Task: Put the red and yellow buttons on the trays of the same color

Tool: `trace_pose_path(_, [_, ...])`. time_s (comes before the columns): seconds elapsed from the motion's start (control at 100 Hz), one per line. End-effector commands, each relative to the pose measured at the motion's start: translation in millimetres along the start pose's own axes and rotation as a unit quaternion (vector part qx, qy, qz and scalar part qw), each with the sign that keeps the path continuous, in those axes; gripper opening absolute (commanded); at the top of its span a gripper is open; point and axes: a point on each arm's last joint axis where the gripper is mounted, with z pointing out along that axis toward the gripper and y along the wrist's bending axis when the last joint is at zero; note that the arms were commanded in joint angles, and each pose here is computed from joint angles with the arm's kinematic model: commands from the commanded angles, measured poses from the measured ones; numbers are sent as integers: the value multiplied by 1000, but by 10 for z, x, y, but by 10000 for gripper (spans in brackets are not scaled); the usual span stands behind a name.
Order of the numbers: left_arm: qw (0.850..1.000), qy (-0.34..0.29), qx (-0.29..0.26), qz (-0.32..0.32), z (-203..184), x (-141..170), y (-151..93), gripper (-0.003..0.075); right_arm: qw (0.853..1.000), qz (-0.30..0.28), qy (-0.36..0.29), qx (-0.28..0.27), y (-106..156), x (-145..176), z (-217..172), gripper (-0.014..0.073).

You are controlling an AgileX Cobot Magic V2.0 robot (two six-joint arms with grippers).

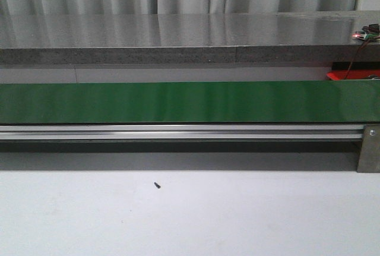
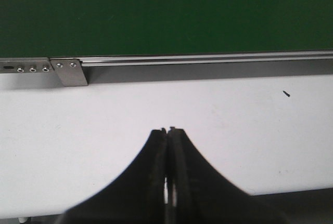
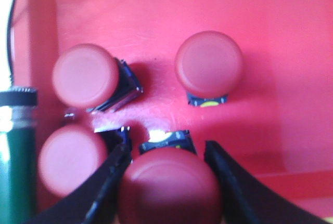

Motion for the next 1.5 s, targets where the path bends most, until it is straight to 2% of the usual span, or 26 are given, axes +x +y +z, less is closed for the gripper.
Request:
trace_pose_path(0.0, [999,-38,7,-3,-52,-110,-24,-20,998,13,-58,7,-8,-152,-141,92])
trace_pose_path(0.38, [999,-38,7,-3,-52,-110,-24,-20,999,33,-37,-1,-58,-76,174,109])
trace_pose_path(0.45, [999,-38,7,-3,-52,-110,-24,-20,999,33,-36,-1,-58,-76,174,191])
trace_pose_path(0.55, [999,-38,7,-3,-52,-110,-24,-20,999,33,-39,0,-56,-84,158,386])
trace_pose_path(0.62, [999,-38,7,-3,-52,-110,-24,-20,999,32,-42,0,-52,-92,135,456])
trace_pose_path(1.06, [999,-38,7,-3,-52,-110,-24,-20,997,16,-79,-3,67,-203,-409,445])
trace_pose_path(1.15, [999,-38,7,-3,-52,-110,-24,-20,997,1,-76,-12,149,-200,-571,388])
trace_pose_path(1.43, [999,-38,7,-3,-52,-110,-24,-20,993,-47,-106,-21,499,12,-1071,-76])
trace_pose_path(1.49, [999,-38,7,-3,-52,-110,-24,-20,992,-51,-117,-20,557,77,-1163,-57])
